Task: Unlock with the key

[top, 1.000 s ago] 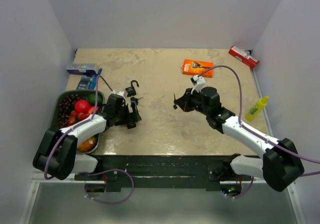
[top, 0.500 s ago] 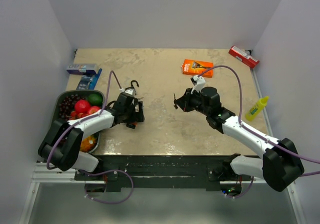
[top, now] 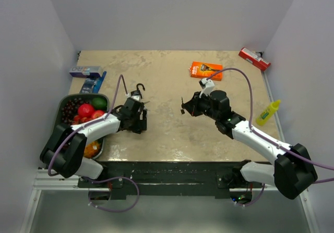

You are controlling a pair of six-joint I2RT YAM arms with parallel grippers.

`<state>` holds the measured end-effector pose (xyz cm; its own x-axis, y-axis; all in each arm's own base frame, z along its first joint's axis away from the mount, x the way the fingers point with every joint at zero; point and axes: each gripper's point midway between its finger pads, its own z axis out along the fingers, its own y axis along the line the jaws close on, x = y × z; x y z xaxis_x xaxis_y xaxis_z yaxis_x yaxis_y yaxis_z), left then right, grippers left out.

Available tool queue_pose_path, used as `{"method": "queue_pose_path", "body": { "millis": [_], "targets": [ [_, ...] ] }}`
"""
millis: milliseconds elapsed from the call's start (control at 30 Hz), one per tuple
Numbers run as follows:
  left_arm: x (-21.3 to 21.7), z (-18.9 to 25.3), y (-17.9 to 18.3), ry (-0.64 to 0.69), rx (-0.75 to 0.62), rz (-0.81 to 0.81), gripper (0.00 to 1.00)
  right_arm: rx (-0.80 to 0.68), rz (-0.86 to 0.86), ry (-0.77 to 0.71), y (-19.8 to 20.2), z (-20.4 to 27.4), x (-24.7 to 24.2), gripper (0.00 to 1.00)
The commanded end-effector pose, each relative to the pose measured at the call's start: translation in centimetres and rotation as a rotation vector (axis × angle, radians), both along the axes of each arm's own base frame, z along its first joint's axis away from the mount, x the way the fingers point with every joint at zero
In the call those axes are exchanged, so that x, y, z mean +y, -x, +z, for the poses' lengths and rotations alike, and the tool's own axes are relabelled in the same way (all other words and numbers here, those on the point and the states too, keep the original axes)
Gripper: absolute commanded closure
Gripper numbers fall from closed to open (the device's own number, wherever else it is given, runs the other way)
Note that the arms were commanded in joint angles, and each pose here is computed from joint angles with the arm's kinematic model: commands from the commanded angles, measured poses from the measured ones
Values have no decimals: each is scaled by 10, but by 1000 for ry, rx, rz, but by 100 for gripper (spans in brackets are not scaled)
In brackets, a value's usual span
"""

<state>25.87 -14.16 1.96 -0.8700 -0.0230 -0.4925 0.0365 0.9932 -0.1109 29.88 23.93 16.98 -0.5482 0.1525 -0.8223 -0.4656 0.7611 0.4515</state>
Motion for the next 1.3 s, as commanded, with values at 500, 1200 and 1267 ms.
{"method": "queue_pose_path", "body": {
  "millis": [500,1200,1267],
  "targets": [
    [-17,-17,21,59,115,-106,100,-28,8,-9,-2,3,1,100],
    [-145,228,-83,836,-383,-380,100,-102,28,-27,12,38,-5,100],
    [-137,236,-87,876,-418,-378,100,-116,27,-26,13,42,-6,100]
  ]
}}
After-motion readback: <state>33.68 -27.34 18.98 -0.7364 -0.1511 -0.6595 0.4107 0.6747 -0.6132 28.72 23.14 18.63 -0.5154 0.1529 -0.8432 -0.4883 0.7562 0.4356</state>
